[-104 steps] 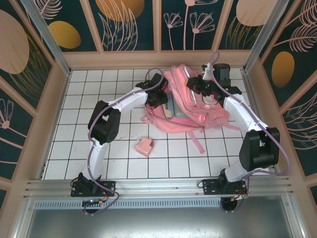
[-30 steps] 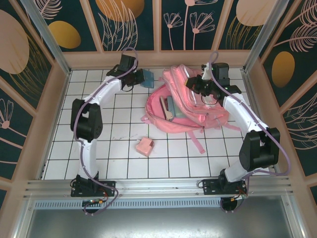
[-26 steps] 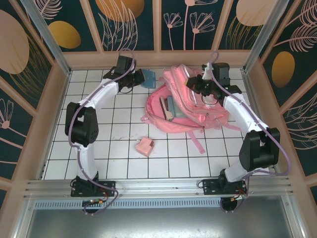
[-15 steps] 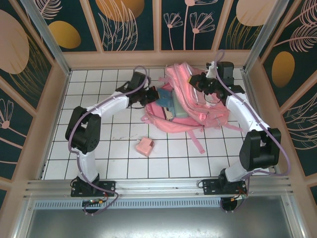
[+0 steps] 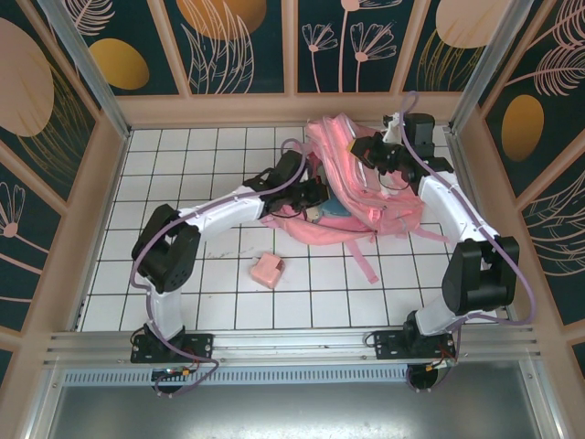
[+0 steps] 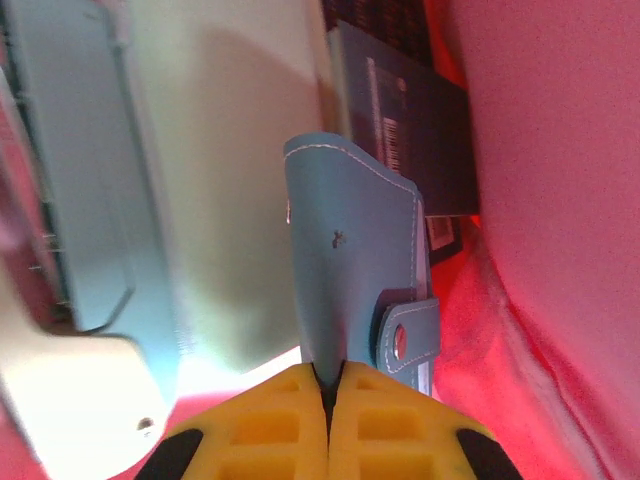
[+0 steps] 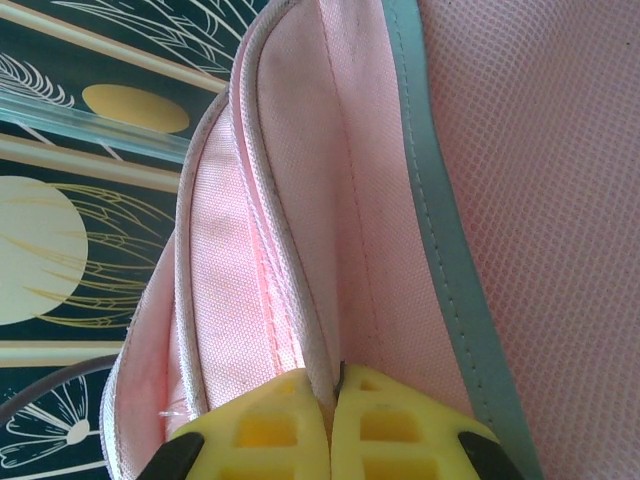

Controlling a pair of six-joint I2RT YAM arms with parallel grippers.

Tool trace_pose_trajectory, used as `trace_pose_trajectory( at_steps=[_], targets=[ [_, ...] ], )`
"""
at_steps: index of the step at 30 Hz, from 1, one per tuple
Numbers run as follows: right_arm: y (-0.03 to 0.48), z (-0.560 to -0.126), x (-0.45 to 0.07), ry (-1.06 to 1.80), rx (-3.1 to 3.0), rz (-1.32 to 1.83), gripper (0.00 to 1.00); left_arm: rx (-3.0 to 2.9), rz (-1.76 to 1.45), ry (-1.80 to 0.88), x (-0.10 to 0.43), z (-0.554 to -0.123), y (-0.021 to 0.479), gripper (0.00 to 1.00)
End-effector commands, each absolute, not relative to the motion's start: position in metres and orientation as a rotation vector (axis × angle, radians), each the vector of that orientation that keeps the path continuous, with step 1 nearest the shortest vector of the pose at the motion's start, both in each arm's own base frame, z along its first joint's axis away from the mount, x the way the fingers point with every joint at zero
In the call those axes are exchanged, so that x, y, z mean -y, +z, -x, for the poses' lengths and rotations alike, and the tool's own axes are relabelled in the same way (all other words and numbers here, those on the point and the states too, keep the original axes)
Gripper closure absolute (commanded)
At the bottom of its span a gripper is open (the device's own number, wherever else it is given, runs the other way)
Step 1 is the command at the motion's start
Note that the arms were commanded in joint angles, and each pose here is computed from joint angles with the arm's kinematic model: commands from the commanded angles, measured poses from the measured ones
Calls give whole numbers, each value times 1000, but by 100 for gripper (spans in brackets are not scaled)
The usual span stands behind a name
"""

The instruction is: Pack the student bag

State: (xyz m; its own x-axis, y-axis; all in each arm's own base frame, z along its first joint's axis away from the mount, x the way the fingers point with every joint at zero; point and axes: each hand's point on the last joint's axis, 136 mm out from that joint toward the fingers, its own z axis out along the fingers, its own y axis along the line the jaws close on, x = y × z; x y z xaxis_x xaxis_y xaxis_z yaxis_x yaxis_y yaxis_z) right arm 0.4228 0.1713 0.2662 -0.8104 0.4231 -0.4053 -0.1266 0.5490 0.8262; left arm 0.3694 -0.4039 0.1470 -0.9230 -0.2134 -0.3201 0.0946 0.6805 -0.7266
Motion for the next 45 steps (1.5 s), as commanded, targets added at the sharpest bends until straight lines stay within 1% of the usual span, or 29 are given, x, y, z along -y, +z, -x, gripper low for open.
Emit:
trace_pose_trajectory(
  at_steps=[1, 5, 8, 12, 17, 22, 23, 25, 27, 30, 31, 34, 35, 37, 40, 45],
  targets=[
    [312, -417, -170, 1286, -2063, -165, 100, -2458, 128, -1119, 420, -385, 156, 100],
    [310, -416, -170, 1292, -2064, -164, 100, -2439, 177, -1071, 426, -402, 159, 100],
    [311, -414, -170, 1289, -2062, -160, 100, -2434, 244, -961, 415, -413, 154, 100],
    [310, -411, -169, 1285, -2067, -162, 100, -2388, 302, -878, 398, -419, 157, 100],
    [311, -411, -171, 1296, -2063, -159, 100, -2440, 293, -756, 396, -433, 137, 100],
    [312, -409, -170, 1291, -2065, -155, 100, -2465, 277, -721, 404, -444, 125, 100],
    [310, -409, -170, 1290, -2069, -156, 100, -2471, 265, -728, 408, -446, 124, 98],
    [308, -409, -170, 1290, -2074, -159, 100, -2485, 242, -728, 412, -447, 122, 82],
    [309, -408, -170, 1290, -2071, -156, 100, -2497, 229, -702, 410, -447, 122, 61],
    [308, -407, -170, 1288, -2072, -150, 100, -2482, 206, -673, 402, -444, 134, 43],
    [307, -408, -170, 1286, -2071, -149, 100, -2474, 201, -665, 398, -442, 140, 38],
    [305, -407, -171, 1292, -2070, -144, 100, -2443, 155, -657, 388, -434, 163, 34],
    [304, -408, -171, 1295, -2069, -143, 100, -2440, 134, -649, 384, -429, 168, 31],
    [301, -408, -172, 1300, -2069, -141, 100, -2444, 96, -610, 371, -420, 174, 30],
    [298, -409, -173, 1310, -2066, -134, 100, -2459, 53, -531, 344, -399, 177, 30],
    [295, -412, -175, 1318, -2064, -118, 100, -2525, -3, -414, 298, -356, 163, 29]
  ],
)
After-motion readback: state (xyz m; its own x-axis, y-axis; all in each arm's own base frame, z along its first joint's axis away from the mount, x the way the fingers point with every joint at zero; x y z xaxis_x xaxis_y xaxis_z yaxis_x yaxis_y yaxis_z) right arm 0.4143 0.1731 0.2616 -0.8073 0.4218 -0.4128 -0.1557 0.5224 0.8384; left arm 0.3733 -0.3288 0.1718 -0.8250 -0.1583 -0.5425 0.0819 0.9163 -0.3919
